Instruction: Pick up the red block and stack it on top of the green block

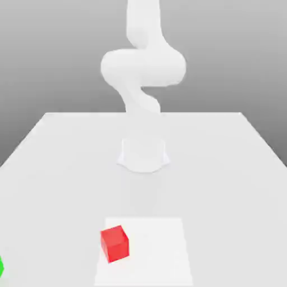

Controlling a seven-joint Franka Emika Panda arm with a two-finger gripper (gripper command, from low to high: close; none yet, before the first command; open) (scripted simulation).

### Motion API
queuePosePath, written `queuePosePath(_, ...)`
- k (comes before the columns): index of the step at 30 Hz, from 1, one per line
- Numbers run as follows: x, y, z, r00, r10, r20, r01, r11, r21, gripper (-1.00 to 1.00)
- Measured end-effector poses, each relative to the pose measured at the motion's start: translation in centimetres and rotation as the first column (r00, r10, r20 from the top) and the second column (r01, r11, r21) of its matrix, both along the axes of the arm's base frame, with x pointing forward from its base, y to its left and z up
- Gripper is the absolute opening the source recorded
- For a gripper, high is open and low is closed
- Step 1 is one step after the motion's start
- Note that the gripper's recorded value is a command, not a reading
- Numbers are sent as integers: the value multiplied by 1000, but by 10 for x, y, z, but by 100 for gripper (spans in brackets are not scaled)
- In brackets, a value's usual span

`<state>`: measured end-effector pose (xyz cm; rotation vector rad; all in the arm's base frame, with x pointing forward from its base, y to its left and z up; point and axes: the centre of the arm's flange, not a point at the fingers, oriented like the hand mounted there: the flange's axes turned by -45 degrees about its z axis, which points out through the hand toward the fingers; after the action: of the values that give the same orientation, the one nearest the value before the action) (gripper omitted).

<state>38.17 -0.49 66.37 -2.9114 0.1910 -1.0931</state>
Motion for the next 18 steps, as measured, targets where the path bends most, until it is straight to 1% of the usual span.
queuePosePath(2, 25, -6, -42, 994, -80, -70, 83, 995, 47, 0)
queuePosePath(4, 45, -12, -84, 978, -155, -138, 168, 982, 84, 0)
queuePosePath(6, 60, -19, -127, 952, -227, -207, 254, 961, 111, 0)
queuePosePath(9, 74, -29, -192, 892, -329, -309, 384, 913, 137, 0)
queuePosePath(13, 78, -42, -279, 778, -451, -437, 554, 821, 137, 0)
queuePosePath(15, 74, -48, -322, 706, -504, -497, 633, 764, 124, 0)
queuePosePath(18, 60, -57, -383, 581, -574, -577, 743, 663, 88, 0)
